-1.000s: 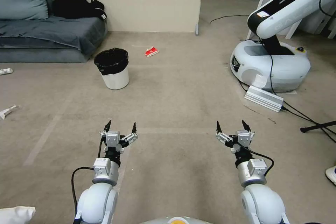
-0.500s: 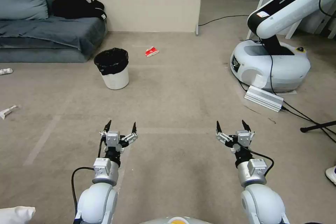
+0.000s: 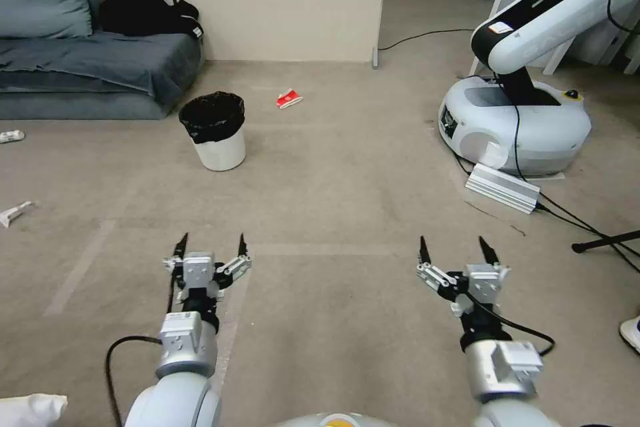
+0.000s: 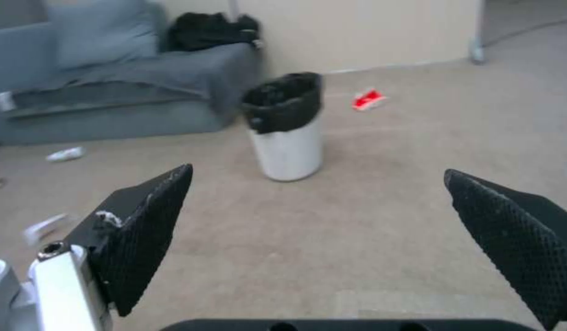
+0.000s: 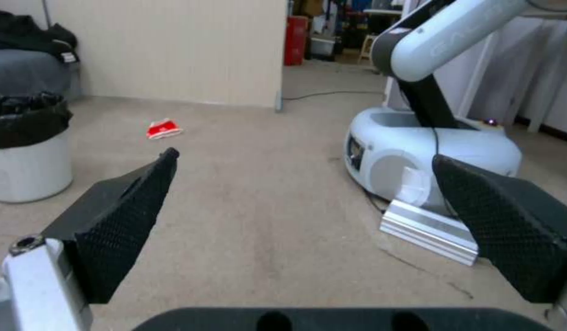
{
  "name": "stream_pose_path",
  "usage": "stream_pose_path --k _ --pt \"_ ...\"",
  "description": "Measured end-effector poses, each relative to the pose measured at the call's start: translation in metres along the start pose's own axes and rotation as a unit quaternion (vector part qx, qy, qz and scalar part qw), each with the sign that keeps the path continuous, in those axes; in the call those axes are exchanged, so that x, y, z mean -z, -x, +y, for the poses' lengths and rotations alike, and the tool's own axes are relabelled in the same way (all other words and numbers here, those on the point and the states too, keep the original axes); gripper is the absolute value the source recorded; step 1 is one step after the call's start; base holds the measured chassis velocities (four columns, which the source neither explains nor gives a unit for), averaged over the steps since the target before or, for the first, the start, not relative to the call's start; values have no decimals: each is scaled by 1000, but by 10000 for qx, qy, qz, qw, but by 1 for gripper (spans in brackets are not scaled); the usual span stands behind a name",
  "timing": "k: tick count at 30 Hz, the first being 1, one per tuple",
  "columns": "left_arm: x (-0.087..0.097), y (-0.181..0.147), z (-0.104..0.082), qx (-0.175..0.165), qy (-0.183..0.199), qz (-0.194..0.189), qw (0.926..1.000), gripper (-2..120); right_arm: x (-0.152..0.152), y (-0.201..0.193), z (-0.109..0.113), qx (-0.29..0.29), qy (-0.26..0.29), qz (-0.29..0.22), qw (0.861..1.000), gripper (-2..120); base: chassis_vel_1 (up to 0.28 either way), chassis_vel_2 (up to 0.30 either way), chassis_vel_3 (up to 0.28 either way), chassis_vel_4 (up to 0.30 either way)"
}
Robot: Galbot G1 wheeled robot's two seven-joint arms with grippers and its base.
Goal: Pick up the trash bin, then pick up the garbage from the floor and place it into the trash bin.
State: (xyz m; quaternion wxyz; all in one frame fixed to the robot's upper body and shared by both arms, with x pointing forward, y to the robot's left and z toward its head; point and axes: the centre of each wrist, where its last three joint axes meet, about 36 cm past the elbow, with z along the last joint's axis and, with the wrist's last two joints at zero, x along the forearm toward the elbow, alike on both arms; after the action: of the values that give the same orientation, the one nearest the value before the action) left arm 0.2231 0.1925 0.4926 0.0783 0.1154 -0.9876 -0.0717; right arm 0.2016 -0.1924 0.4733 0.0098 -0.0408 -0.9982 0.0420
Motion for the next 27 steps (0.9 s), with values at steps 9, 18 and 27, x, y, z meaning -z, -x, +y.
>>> stream_pose_path --k 9,18,27 --pt "3 -5 -2 50 -115 161 9998 100 0 -1 1 23 113 -287 9995 100 0 0 0 0" --pt "1 -3 0 0 -120 254 9996 100 -8 0 5 92 367 -748 9965 100 0 0 0 0" --pt "2 -5 1 -117 -106 287 9995 100 -15 0 4 226 138 -801 9964 100 0 0 0 0"
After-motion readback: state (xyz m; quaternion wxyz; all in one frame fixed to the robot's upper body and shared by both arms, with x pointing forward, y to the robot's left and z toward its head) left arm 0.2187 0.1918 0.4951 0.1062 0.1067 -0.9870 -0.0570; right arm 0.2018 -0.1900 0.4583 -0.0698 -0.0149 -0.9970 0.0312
